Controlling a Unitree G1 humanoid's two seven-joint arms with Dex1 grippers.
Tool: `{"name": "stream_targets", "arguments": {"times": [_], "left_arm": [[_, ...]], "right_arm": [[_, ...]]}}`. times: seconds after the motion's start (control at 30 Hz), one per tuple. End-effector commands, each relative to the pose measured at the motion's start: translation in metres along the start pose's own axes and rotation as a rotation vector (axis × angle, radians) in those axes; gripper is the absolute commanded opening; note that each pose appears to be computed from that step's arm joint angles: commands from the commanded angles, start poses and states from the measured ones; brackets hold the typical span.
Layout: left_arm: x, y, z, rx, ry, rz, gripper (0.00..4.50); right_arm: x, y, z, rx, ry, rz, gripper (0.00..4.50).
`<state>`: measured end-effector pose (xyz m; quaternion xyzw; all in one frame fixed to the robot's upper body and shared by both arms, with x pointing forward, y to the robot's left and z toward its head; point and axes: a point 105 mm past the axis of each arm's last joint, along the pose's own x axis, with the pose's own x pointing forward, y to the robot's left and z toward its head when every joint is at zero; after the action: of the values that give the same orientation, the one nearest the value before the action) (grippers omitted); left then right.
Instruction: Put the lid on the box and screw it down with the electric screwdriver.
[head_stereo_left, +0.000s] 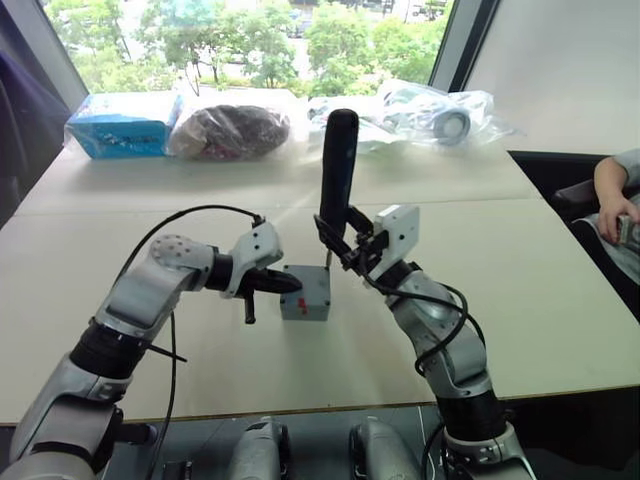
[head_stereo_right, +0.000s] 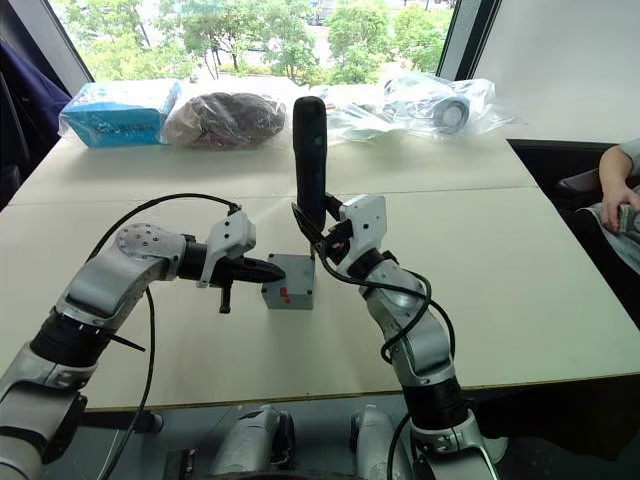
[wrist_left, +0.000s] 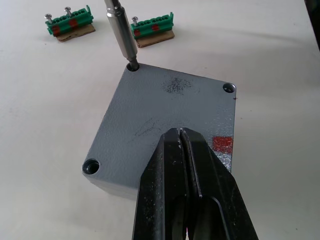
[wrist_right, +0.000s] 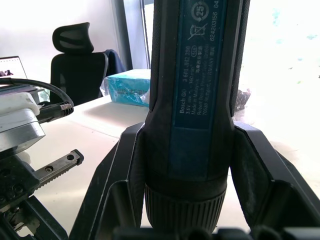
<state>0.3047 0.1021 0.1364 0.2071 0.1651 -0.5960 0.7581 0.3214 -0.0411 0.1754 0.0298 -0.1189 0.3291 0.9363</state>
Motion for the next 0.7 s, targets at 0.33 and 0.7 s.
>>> {"name": "stream_targets", "arguments": {"times": [0.33,0.7], "left_arm": [[0.0023,-0.004,-0.0094,-0.015,0.029,0.0,0.0],[0.0039,-0.0063,-0.0107,-0.014,0.029,-0.009,0.0]], "right_arm": [[-0.0132,0.0006,-0.0521,0.025,0.194,-0.028,1.85],[-0.0148,-0.0005,-0.0487,0.013,0.178,-0.032,1.85]]}}
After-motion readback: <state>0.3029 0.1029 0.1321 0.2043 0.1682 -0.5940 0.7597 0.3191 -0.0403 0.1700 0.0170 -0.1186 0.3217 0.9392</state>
